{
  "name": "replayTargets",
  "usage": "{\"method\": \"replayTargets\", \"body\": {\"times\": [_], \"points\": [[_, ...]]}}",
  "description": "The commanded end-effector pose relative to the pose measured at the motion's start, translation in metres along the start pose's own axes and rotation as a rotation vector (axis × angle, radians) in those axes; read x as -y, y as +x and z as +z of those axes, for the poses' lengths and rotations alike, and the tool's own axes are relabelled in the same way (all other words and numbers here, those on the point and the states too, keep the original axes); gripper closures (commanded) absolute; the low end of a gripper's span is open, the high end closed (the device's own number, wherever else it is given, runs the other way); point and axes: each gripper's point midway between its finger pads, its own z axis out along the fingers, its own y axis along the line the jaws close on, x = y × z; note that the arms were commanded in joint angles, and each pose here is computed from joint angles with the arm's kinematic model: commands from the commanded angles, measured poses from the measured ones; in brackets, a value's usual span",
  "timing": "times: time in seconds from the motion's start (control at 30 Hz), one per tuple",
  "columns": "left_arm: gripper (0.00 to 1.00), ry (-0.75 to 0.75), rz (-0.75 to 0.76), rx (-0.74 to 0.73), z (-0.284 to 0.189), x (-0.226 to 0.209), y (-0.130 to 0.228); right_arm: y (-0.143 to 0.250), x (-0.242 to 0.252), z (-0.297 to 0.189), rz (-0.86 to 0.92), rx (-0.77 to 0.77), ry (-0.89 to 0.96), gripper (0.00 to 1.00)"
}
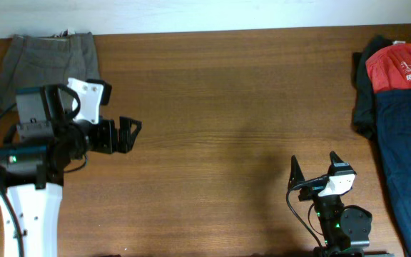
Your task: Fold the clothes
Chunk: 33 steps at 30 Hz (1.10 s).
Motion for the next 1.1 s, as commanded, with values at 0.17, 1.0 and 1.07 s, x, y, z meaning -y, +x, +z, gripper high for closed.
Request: {"method": "replayTargets", "body": {"times": [0.17, 1.0, 1.07], "points": [[0.01, -0.057, 0.121, 0.219, 0.004, 0.013, 0.037, 0.002, 0.001, 0.0, 0.008, -0.002, 0.007, 0.01], [0.01, -0.109, 0.103, 0.659, 0.057, -0.014, 0.133, 0.002, 0.001, 0.0, 0.008, -0.001, 0.007, 0.01], [0.01, -0.13, 0.104, 0.684, 0.052, -0.016, 0.13, 0.002, 0.001, 0.0, 0.008, -0.002, 0.008, 0.01]]}}
